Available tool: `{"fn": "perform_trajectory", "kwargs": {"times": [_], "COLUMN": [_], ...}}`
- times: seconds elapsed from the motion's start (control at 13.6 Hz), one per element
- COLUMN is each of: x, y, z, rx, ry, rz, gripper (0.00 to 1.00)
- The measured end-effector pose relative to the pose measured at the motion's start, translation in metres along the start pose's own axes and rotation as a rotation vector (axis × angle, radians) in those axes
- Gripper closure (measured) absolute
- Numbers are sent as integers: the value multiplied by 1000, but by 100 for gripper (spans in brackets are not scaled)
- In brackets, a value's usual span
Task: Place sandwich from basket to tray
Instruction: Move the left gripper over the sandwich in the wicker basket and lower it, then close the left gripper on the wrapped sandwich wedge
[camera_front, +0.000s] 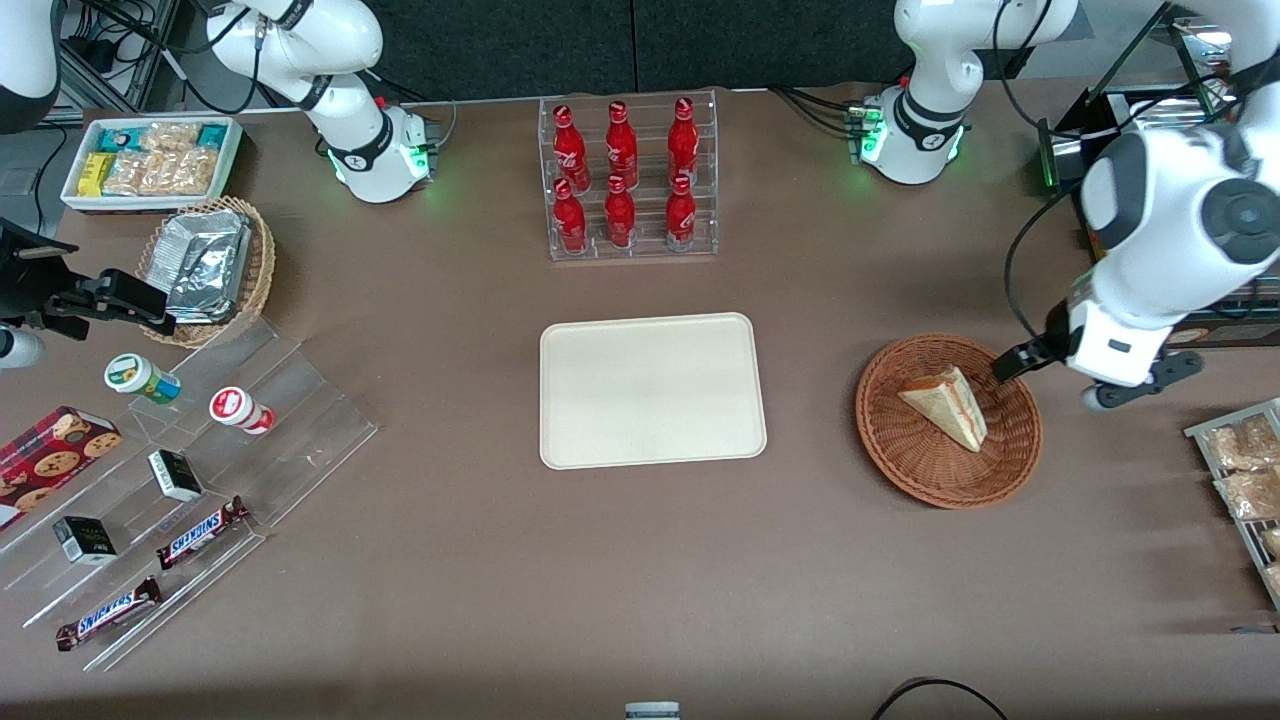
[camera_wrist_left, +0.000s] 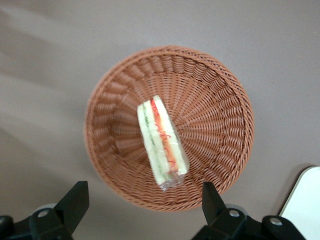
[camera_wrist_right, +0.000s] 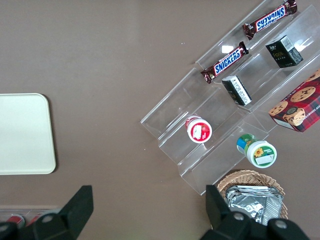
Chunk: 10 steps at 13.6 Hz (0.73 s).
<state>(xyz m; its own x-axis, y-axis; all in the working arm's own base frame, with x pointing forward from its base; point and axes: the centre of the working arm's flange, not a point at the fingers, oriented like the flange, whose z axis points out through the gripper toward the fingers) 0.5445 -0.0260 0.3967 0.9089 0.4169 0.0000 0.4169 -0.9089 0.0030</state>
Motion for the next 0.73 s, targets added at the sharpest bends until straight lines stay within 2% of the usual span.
{"fn": "perform_trajectory", "kwargs": {"times": [0.22,0.44,0.73], "x": [-15,-27,-26], "y": [9,34,35], "z": [33,61,96], "rx": [-34,-43,-49], "ry": [23,32,45], "rz": [-80,-115,-140], "gripper": [0,0,0]}}
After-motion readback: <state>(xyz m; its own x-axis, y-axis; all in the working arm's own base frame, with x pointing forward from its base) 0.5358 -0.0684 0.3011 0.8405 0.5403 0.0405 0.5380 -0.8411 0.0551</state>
